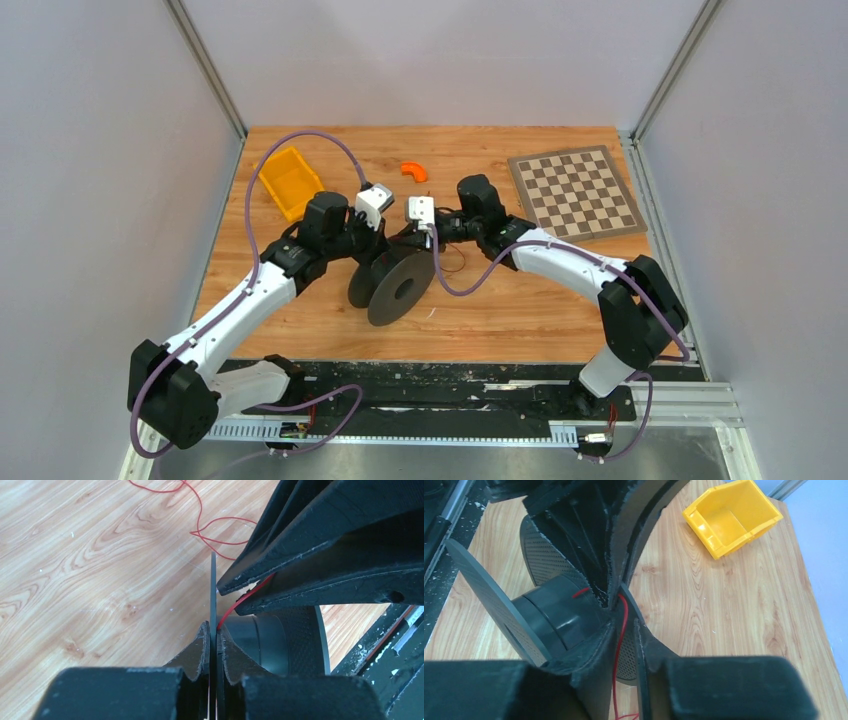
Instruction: Wrap the cables
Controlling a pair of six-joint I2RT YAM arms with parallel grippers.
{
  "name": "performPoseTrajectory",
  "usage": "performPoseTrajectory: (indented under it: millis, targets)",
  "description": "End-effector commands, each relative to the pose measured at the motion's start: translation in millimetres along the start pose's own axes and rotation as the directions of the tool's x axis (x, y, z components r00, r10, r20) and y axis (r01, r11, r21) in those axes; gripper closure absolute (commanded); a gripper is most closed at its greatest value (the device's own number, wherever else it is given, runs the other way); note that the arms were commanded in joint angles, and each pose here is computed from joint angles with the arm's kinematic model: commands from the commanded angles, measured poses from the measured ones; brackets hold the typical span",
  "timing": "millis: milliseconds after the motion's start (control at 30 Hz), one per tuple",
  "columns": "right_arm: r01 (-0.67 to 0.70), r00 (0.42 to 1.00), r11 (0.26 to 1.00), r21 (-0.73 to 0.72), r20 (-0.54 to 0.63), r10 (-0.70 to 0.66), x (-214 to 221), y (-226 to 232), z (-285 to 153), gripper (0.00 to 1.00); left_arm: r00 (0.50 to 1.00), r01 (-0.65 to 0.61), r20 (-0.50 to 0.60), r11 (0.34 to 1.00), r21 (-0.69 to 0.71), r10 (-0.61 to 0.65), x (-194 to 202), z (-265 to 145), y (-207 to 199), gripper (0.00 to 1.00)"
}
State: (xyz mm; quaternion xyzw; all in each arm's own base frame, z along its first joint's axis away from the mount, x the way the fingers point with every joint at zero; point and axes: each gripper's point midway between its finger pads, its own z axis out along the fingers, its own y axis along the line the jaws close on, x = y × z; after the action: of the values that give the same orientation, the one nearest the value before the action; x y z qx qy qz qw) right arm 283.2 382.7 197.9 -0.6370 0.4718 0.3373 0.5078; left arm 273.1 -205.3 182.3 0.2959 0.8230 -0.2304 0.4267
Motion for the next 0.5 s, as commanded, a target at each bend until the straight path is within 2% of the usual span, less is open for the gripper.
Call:
performPoseTrajectory:
  millis: [0, 67, 200, 300, 400, 467]
  targets:
    - [-0.031, 0.999, 0.998, 0.059, 0.024, 0.030, -13.7, -10.4, -4.5, 0.73, 0.999, -0.026, 0.034, 1.000, -0.002, 0.026, -10.4, -7.5, -0.7, 1.00]
    - [-0.059, 0.998, 0.991, 0.124, 0.018, 0.057, -21.0, -22.7, -11.6, 0.68, 0.999, -0.036, 0.027, 0.999, -0.017, 0.036, -11.4, -13.0, 0.8, 1.00]
    - [-0.098, 0.995, 0.962, 0.255, 0.037, 0.092, -43.2, -39.9, -39.1, 0.58, 0.999, -0.048, 0.019, 0.988, -0.147, 0.051, -18.1, -32.3, 19.6, 1.00]
    - [-0.106, 0.994, 0.935, 0.340, 0.055, 0.093, -50.8, -40.9, -60.7, 0.54, 0.999, -0.042, 0.015, 0.974, -0.222, 0.046, -22.0, -50.5, 28.1, 1.00]
    - [-0.114, 0.992, 0.913, 0.392, 0.087, 0.087, -56.4, -34.5, -77.4, 0.50, 0.996, -0.032, 0.074, 0.963, -0.268, 0.054, -37.4, -75.0, 29.2, 1.00]
    - [-0.105, 0.991, 0.907, 0.409, 0.116, 0.062, -58.6, -25.1, -86.2, 0.41, 0.991, -0.025, 0.118, 0.958, -0.284, 0.061, -47.4, -91.9, 27.2, 1.00]
